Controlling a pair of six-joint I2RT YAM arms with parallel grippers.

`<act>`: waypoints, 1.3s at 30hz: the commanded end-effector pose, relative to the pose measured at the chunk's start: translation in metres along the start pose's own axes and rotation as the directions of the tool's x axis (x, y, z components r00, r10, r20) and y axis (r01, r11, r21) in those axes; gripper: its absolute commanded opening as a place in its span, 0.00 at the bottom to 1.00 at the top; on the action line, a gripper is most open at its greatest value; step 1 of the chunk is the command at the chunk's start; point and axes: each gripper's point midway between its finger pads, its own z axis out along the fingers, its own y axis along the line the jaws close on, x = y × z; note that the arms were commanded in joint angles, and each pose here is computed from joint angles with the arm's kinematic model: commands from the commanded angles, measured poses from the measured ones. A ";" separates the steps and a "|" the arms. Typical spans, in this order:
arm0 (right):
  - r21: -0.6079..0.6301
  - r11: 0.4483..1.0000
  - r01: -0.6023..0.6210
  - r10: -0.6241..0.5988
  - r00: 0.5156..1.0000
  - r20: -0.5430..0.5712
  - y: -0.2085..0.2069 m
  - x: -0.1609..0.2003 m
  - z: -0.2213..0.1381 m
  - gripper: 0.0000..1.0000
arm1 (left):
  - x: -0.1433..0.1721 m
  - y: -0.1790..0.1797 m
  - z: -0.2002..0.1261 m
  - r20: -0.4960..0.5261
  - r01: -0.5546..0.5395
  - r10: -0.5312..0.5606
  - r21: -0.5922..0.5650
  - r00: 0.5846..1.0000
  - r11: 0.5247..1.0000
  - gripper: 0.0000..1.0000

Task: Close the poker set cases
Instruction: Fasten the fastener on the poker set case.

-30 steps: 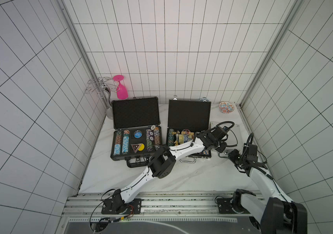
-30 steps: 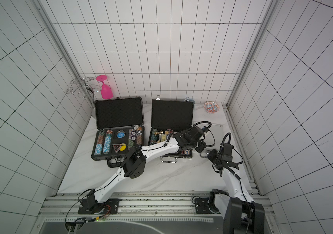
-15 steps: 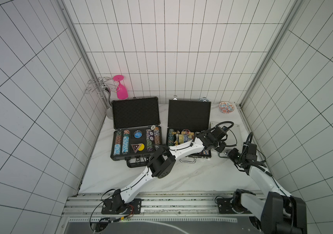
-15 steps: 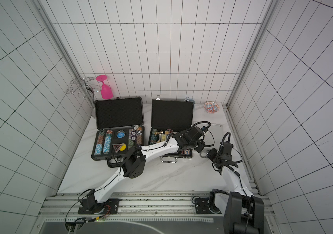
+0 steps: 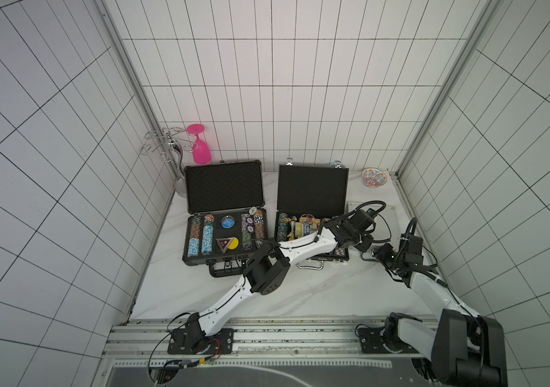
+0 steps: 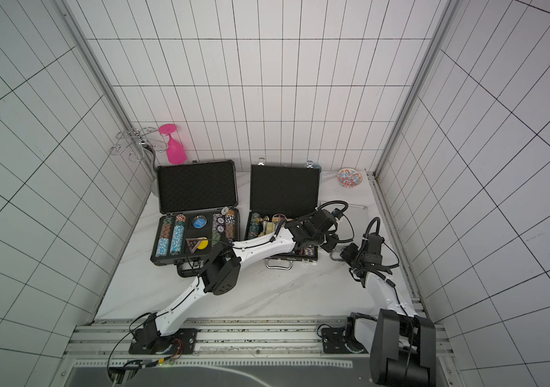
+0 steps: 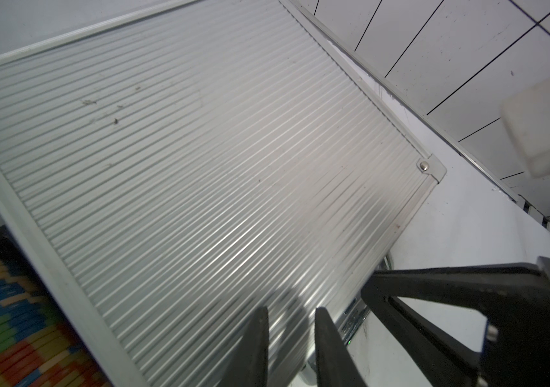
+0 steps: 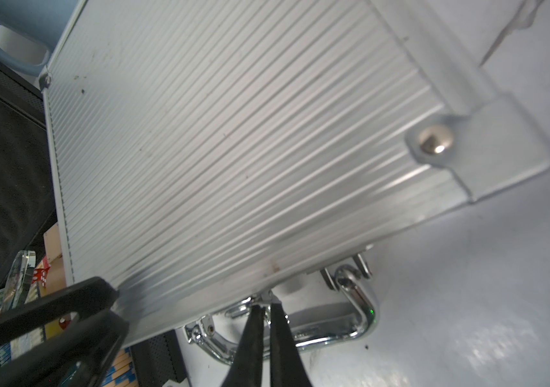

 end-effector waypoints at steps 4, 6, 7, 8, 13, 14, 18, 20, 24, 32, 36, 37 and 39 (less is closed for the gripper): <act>0.000 1.000 -0.016 0.016 1.000 -0.010 -0.001 0.007 0.001 0.08 | 0.117 0.041 0.026 -0.334 0.026 -0.066 -0.122 0.940 0.992 0.26; -0.005 1.000 -0.022 0.022 1.000 -0.012 -0.001 0.008 0.003 0.08 | 0.114 0.041 0.025 -0.329 0.024 -0.064 -0.123 0.942 0.992 0.26; -0.006 1.000 -0.021 0.020 1.000 -0.012 -0.001 0.008 0.004 0.07 | 0.112 0.041 0.024 -0.325 0.021 -0.061 -0.124 0.944 0.992 0.26; -0.005 1.000 -0.018 0.018 1.000 -0.011 0.000 0.008 0.004 0.07 | 0.111 0.042 0.023 -0.322 0.021 -0.061 -0.127 0.945 0.992 0.26; 0.004 1.000 -0.019 0.019 0.999 -0.038 -0.002 0.014 0.006 0.06 | 0.103 0.042 0.020 -0.305 0.023 -0.061 -0.125 0.950 0.992 0.26; 0.007 1.000 -0.015 0.016 0.999 -0.042 -0.001 0.015 0.006 0.06 | 0.102 0.042 0.019 -0.303 0.023 -0.060 -0.125 0.951 0.992 0.26; 0.046 0.999 -0.010 0.012 0.998 -0.057 -0.004 0.021 -0.003 0.05 | 0.099 0.041 0.017 -0.294 0.021 -0.057 -0.124 0.954 0.992 0.26; 0.066 0.998 -0.010 0.013 0.999 -0.046 -0.006 0.020 -0.009 0.06 | 0.097 0.040 0.017 -0.290 0.020 -0.055 -0.122 0.955 0.992 0.26; 0.093 0.996 -0.005 0.008 1.000 -0.025 -0.012 0.019 -0.015 0.05 | 0.094 0.039 0.016 -0.283 0.023 -0.057 -0.121 0.957 0.992 0.26; 0.084 0.996 -0.029 0.034 0.998 -0.059 -0.009 0.021 0.002 0.04 | 0.092 0.039 0.015 -0.280 0.024 -0.057 -0.120 0.958 0.993 0.26; 0.072 0.997 -0.033 0.036 0.999 -0.032 -0.007 0.015 0.005 0.03 | 0.091 0.039 0.015 -0.275 0.025 -0.057 -0.119 0.960 0.993 0.26; 0.066 0.997 -0.038 0.040 0.999 -0.031 -0.006 0.014 0.006 0.04 | 0.091 0.039 0.015 -0.275 0.025 -0.057 -0.119 0.960 0.993 0.26; 0.054 0.998 -0.041 0.042 0.999 -0.023 -0.003 0.012 0.007 0.03 | 0.089 0.039 0.014 -0.271 0.024 -0.055 -0.117 0.961 0.993 0.26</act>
